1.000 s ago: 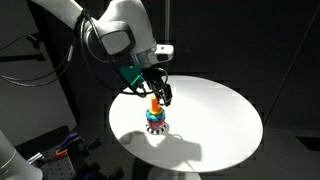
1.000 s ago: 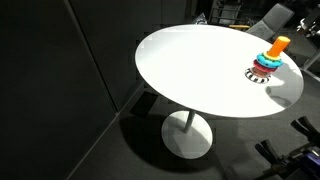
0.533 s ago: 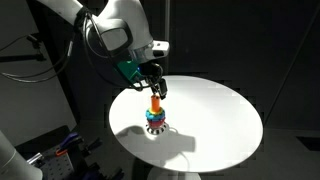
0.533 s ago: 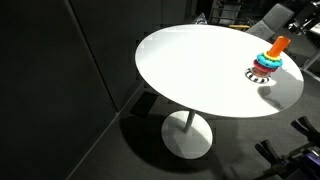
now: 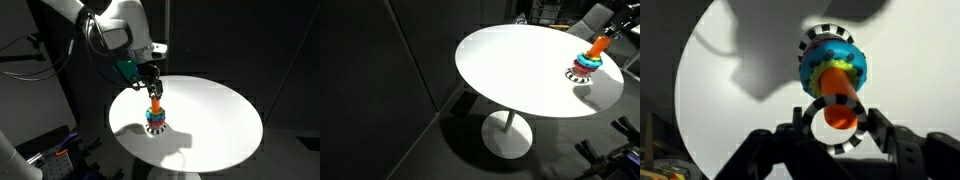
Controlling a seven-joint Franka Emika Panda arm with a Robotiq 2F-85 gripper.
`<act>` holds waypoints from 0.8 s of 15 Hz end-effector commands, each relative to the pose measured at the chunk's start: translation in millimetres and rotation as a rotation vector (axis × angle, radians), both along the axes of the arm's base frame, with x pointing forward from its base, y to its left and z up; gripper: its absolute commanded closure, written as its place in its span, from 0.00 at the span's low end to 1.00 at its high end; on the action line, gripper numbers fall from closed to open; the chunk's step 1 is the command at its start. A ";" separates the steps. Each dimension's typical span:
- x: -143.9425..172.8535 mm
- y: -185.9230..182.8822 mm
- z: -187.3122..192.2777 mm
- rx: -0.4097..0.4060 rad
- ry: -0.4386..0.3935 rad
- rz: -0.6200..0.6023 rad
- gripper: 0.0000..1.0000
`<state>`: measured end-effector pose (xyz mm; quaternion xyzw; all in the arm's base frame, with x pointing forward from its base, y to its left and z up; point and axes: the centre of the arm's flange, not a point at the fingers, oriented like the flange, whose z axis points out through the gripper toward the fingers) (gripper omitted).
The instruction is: Pick up the black and white ring from the table and put it on the stack of rings
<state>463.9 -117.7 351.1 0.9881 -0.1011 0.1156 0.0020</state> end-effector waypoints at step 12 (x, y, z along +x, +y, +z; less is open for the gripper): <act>24.2 4.8 -18.2 0.044 0.030 0.020 0.59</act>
